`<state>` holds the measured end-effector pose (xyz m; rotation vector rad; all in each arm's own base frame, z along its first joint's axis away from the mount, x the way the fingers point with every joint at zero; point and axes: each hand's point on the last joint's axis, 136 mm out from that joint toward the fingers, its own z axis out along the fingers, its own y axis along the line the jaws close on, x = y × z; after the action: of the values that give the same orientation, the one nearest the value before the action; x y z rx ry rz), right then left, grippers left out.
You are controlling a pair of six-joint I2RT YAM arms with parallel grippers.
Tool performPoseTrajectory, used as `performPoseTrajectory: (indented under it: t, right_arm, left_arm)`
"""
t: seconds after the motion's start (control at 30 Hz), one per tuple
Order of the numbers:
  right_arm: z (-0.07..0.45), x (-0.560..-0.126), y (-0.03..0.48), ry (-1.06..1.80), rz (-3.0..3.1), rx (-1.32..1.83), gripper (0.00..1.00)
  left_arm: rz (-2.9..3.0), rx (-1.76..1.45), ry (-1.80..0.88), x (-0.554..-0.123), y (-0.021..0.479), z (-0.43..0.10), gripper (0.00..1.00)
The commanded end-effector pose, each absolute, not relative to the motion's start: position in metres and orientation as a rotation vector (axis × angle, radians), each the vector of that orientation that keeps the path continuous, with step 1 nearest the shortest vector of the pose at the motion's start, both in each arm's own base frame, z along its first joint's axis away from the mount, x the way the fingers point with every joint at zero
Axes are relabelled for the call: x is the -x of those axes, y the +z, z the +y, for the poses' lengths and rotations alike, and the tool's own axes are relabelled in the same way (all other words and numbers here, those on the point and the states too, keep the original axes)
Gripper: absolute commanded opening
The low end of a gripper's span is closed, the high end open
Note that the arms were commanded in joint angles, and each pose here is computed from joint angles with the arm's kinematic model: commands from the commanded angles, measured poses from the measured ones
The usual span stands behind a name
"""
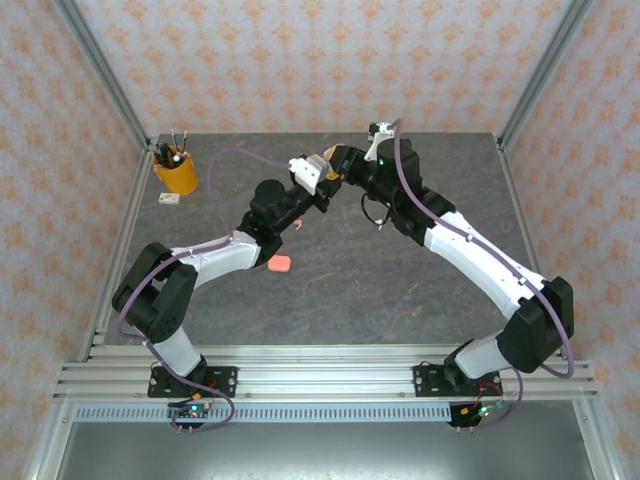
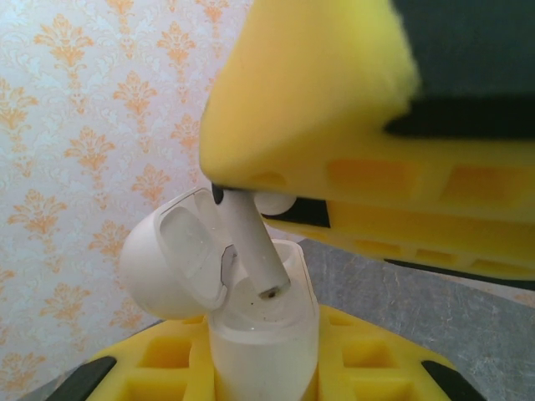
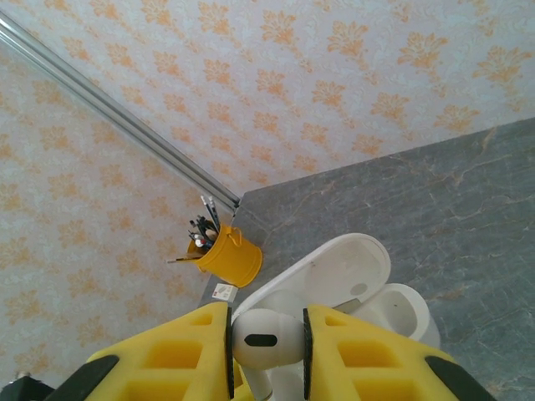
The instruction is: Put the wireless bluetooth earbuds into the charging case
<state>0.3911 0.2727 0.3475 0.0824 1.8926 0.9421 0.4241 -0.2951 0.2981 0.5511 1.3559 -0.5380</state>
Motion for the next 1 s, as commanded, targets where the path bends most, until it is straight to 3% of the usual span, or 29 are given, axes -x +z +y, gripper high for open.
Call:
performPoseTrajectory:
  t: [0.0,0.97]
  right_arm:
    - [0.271,-0.394,0.352,0.919,1.851,-0.075,0.25]
    - [0.275,-0.403,0.340,0.895,1.865,-0.075,0.24]
  left_arm:
    - [1.274,-0.520,-0.546,-0.421,0.334,-0.291,0.00]
    - [1.275,-0.526,-0.569,-0.419,0.335,-0.294,0.00]
